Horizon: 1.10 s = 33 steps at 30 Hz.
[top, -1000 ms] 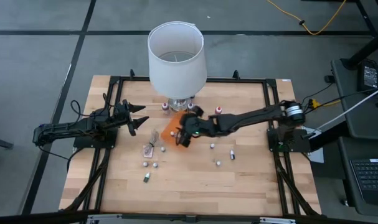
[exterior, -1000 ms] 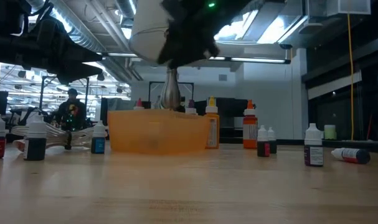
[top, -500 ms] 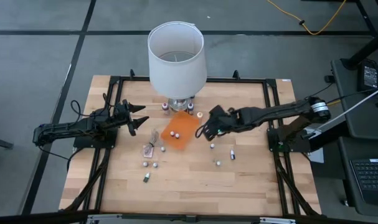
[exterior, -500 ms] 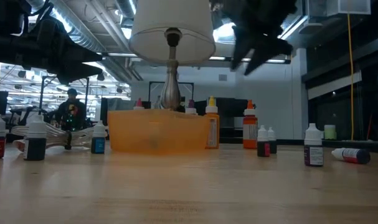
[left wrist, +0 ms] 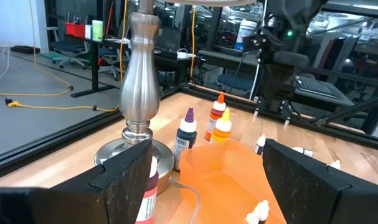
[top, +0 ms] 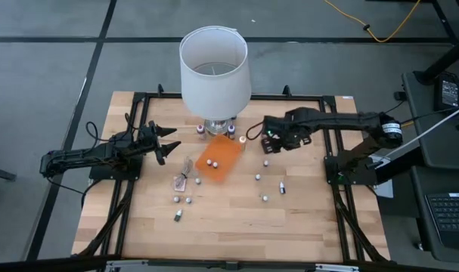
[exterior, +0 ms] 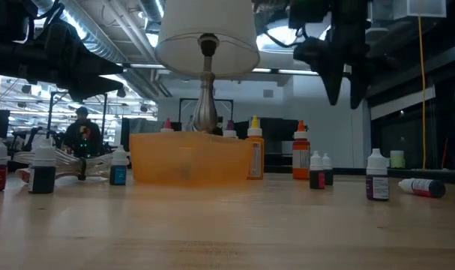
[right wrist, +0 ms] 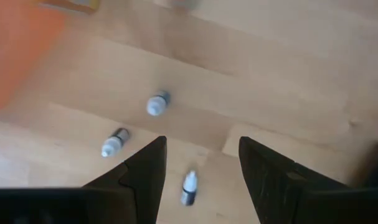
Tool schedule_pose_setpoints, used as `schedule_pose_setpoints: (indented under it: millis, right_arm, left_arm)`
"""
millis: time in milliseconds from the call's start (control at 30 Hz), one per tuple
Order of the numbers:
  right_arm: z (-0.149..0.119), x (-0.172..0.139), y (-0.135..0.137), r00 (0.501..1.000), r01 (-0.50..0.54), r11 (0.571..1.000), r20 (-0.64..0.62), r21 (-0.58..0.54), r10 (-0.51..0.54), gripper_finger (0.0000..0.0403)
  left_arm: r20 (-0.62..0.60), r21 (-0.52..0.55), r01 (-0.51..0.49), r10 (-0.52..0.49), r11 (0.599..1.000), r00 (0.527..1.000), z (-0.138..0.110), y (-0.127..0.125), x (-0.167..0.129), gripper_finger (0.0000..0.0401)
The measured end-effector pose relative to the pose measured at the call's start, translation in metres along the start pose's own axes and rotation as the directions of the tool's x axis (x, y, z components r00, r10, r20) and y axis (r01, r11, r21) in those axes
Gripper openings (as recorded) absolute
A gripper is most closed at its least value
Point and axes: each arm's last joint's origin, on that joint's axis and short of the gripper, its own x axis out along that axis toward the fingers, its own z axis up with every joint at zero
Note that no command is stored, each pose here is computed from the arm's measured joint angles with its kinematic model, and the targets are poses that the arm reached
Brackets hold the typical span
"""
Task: Pick & Place food coloring
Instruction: Put the small red food coloring bottle into the orange bin
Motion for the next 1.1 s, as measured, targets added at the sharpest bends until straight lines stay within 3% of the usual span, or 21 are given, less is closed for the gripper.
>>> schedule_pose_setpoints:
  millis: [200, 367, 867, 1100]
  right_arm:
    - [0.005, 0.021, -0.011, 0.994, 0.015, 0.989, -0.113, 0.146, 0.002, 0.0202]
    - [-0.001, 0.048, -0.016, 0.978, 0.039, 0.978, -0.207, 0.204, 0.004, 0.0202]
    - [-0.018, 0.096, -0.002, 0.942, 0.050, 0.982, -0.336, 0.184, 0.015, 0.0202]
    - [-0.024, 0.104, -0.004, 0.922, 0.035, 0.983, -0.385, 0.180, 0.037, 0.0202]
  left_arm:
    - [0.000, 0.000, 0.000, 0.000, 1.000, 1.000, 0.000, 0.000, 0.000, 0.0294]
    - [0.000, 0.000, 0.000, 0.000, 1.000, 1.000, 0.000, 0.000, 0.000, 0.0294]
    - [0.000, 0.000, 0.000, 0.000, 1.000, 1.000, 0.000, 0.000, 0.000, 0.0294]
    - [0.000, 0.000, 0.000, 0.000, 1.000, 1.000, 0.000, 0.000, 0.000, 0.0294]
